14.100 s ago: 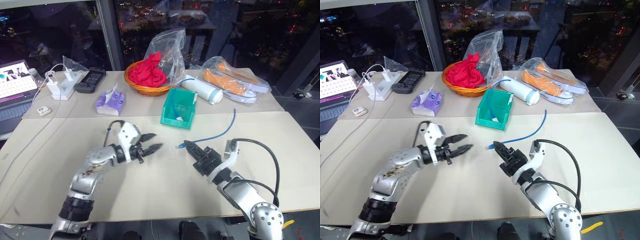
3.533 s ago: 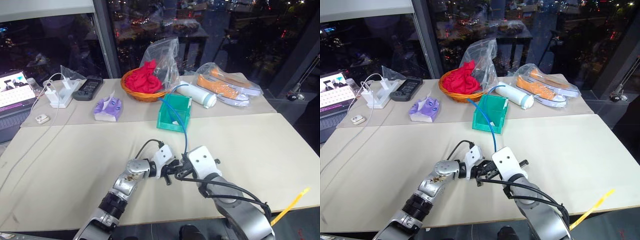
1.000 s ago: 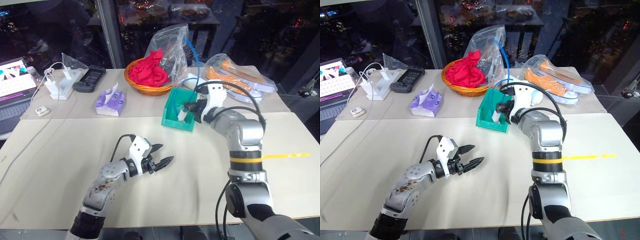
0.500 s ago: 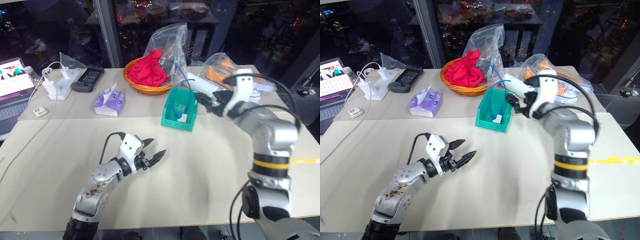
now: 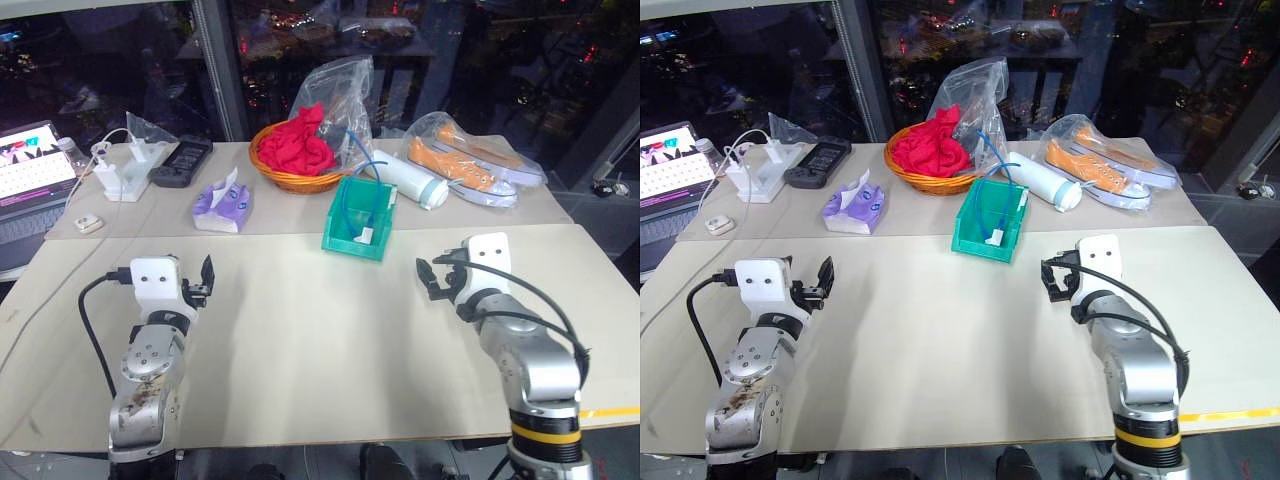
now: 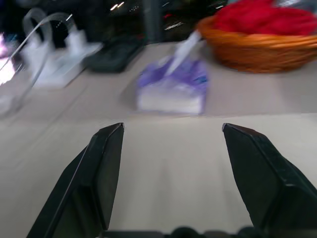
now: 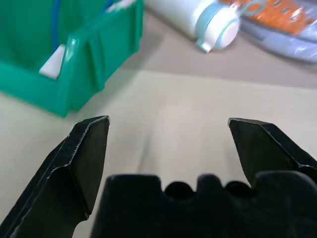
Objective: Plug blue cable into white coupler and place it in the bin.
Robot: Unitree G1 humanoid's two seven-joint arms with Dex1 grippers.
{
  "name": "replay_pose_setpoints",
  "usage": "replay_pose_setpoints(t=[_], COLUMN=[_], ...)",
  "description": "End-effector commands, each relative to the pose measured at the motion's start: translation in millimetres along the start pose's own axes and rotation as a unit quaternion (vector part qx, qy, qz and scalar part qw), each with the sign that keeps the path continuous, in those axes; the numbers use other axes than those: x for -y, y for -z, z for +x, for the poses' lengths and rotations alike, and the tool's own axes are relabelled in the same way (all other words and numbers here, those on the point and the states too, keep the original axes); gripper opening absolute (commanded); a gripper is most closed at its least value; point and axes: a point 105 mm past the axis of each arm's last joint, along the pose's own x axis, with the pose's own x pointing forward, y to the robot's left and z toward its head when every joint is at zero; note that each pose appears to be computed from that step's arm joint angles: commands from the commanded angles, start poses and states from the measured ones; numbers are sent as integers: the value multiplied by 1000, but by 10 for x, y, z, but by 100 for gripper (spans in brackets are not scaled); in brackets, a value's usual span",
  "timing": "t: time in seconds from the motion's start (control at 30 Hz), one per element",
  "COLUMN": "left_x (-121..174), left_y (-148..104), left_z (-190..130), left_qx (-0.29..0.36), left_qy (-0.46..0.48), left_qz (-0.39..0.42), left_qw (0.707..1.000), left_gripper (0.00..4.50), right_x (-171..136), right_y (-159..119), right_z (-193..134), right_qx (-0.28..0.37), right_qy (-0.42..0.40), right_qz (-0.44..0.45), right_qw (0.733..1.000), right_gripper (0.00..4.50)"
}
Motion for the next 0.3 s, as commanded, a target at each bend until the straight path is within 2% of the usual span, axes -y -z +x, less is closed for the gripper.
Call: replay_pose_setpoints(t=[0.03, 0.3], left_x=[-55, -78], left_y=[-49, -28], left_z=[-6, 3], left_qx=[6, 1], left_qy=[-19, -16], left_qz=[-21, -23], left_qw=[1000, 1000], left_gripper=[340, 340], right_x=[117, 165], right_y=[-34, 68], right_z=[-3, 25], right_qx=[31, 26], right_qy=[41, 50], right_qz=[-15, -12], right_qw=[999, 998], right_gripper=[445, 445])
